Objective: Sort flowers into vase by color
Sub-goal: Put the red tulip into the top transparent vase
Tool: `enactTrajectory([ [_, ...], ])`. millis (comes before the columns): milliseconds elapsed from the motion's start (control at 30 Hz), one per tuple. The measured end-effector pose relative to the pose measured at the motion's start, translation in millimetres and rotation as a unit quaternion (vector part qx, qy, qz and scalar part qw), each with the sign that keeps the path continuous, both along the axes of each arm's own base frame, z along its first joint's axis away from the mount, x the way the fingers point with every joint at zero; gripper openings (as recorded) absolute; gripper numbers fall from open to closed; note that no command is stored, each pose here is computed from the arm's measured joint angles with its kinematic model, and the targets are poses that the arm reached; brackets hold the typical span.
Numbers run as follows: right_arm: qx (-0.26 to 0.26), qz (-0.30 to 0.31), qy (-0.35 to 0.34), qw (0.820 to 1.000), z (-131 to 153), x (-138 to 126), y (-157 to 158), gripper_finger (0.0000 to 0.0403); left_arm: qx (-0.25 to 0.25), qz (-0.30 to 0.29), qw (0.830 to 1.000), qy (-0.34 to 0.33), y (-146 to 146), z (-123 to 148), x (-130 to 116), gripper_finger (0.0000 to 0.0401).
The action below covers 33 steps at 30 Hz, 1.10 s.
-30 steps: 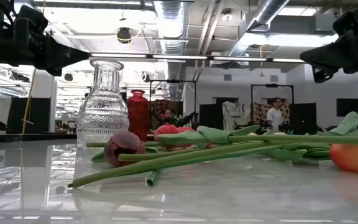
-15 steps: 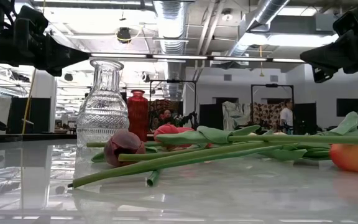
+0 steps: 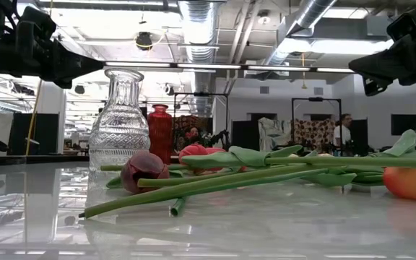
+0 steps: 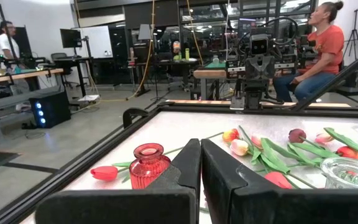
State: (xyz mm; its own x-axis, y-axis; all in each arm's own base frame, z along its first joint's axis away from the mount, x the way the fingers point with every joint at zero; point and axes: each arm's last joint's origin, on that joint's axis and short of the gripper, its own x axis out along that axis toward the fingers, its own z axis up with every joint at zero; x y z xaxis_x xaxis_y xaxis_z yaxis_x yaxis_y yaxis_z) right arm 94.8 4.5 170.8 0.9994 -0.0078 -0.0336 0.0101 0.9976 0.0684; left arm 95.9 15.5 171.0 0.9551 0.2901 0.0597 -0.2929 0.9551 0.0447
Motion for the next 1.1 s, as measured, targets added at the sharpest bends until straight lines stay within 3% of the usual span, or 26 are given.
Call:
enactTrajectory([
  [500,0.001,0.0,-0.011,1.0,1.6,0.2,0.0,0.0043,0.035,0.008,0.999,0.01,0.3,0.2,-0.1,0.0],
  [800,0.003,-0.001,-0.025,1.0,3.9,0.3,0.0,0.0043,-0.02,0.005,1.0,-0.007,0.3,0.1,-0.1,0.0],
  [1100,0.081,-0.085,-0.037,0.992,5.0,-0.2,-4.9,0.0092,-0.028,0.007,1.0,-0.01,0.5,0.2,-0.2,0.0],
])
